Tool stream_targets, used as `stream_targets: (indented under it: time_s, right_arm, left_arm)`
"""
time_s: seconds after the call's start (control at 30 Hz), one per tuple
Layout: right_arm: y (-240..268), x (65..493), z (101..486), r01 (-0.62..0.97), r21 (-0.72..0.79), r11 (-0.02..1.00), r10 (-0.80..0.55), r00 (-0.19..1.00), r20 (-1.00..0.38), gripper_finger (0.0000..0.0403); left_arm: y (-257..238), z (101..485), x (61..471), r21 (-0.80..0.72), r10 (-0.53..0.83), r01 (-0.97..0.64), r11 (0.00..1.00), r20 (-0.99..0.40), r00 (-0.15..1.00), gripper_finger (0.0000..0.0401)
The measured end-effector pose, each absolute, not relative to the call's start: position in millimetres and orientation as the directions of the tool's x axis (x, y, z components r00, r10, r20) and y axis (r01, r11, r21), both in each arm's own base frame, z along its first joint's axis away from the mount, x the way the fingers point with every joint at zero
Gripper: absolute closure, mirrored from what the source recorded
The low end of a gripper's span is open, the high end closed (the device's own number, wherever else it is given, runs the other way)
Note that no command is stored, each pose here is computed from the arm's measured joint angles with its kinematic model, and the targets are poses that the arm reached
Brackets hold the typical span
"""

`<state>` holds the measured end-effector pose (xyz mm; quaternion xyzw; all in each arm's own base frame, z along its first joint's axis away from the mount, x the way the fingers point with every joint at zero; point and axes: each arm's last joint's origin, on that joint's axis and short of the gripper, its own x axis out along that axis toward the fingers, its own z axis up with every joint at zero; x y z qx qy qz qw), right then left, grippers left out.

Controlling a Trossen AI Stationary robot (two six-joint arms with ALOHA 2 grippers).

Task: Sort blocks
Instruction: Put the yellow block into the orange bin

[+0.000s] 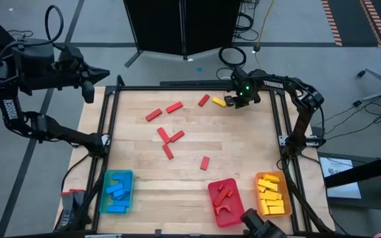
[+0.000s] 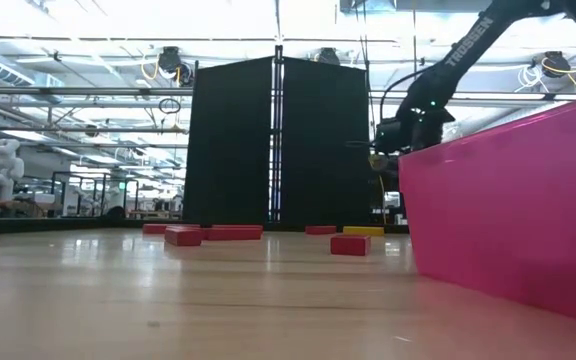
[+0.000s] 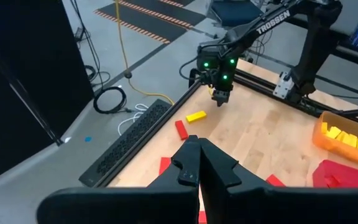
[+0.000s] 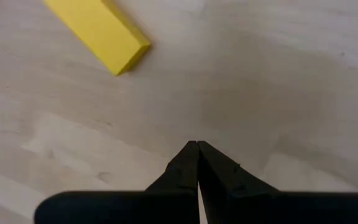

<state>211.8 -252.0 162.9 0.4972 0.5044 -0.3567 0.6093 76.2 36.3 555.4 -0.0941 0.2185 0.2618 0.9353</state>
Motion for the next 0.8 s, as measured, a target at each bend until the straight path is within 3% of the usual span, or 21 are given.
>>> stream_targets:
  time_s: [0.27, 0.53, 0.67, 0.8]
  right_arm:
    - [-269, 222, 155, 0.939, 0.177, 0.296, 0.105, 0.152, -0.983, 0.0403]
    - [-272, 213, 166, 0.948, 0.004, 0.317, 0.010, 0.001, -1.000, 0.0403]
    - [-268, 212, 187, 0.919, 0.136, 0.370, 0.022, 0.138, -0.990, 0.0403]
    - [-273, 212, 215, 0.890, 0.138, 0.435, -0.158, 0.227, -0.961, 0.0403]
  left_arm:
    - [36, 555, 76, -0.061, 0.449, -0.530, 0.846, -0.457, 0.768, 0.0401]
    - [34, 556, 71, -0.070, 0.439, -0.520, 0.851, -0.447, 0.779, 0.0401]
    - [31, 557, 65, -0.075, 0.436, -0.514, 0.854, -0.435, 0.788, 0.0401]
    - [29, 557, 62, -0.077, 0.436, -0.513, 0.855, -0.427, 0.792, 0.0401]
